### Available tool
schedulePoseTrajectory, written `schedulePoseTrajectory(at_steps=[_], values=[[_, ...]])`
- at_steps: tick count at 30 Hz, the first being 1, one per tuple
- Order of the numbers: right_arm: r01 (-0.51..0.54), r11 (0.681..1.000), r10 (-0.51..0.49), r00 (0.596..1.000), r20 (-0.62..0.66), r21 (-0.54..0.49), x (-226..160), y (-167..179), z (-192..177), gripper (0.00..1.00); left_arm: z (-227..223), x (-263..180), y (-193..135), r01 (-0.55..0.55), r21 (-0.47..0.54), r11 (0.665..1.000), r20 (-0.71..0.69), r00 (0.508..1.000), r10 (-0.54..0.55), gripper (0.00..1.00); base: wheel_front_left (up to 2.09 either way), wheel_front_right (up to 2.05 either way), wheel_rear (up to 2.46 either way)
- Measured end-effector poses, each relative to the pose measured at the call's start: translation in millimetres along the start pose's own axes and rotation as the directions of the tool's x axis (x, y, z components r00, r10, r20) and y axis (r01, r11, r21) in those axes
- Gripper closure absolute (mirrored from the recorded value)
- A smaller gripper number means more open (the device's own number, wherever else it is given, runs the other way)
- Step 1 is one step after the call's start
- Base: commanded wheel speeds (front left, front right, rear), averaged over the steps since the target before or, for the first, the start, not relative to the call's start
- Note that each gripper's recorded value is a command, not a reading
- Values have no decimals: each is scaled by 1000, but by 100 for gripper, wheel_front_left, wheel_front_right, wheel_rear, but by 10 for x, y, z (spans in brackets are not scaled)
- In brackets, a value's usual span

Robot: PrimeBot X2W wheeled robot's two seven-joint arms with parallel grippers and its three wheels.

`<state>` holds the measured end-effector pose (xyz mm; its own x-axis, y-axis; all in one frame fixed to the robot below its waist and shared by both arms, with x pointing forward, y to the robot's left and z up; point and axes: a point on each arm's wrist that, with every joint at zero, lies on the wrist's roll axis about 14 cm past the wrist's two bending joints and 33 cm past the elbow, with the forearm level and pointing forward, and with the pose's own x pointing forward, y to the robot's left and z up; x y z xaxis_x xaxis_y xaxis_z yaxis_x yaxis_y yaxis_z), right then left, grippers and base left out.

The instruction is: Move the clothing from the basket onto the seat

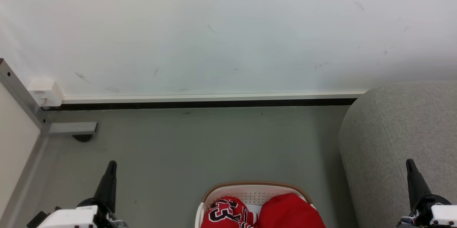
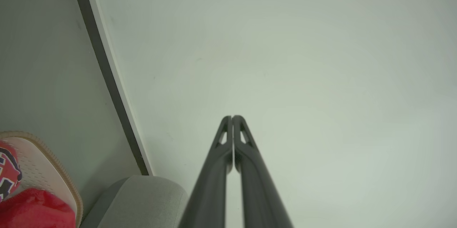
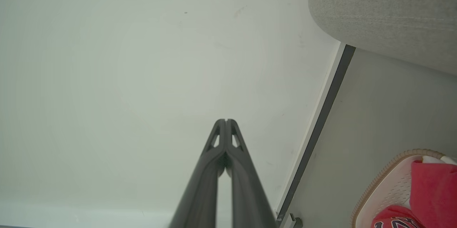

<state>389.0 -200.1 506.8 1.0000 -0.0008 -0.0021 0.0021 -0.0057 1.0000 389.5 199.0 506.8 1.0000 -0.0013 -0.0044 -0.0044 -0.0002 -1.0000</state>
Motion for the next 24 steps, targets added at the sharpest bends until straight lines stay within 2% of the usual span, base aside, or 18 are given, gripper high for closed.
schedulePoseTrajectory(at_steps=[15, 16, 20, 24], values=[[0, 1000, 0, 1000, 0, 0, 0, 0, 0, 100, 0, 0, 0, 0, 0, 1000, 0, 1000, 0, 100, 0, 0, 0], [5, 1000, -5, 1000, 0, 1, -6, -18, -2, 0, -2, -6, 18, -6, -2, 1000, 1, 1000, 6, 0, 0, 0, 0], [66, 998, -66, 998, -1, 15, -101, -226, -36, 0, -31, -104, 242, -73, -16, 997, 1, 997, 73, 0, 0, 0, 0], [64, 998, -64, 998, 1, 14, -102, -222, -63, 0, -32, -108, 239, -72, -15, 997, 13, 997, 72, 0, 0, 0, 0]])
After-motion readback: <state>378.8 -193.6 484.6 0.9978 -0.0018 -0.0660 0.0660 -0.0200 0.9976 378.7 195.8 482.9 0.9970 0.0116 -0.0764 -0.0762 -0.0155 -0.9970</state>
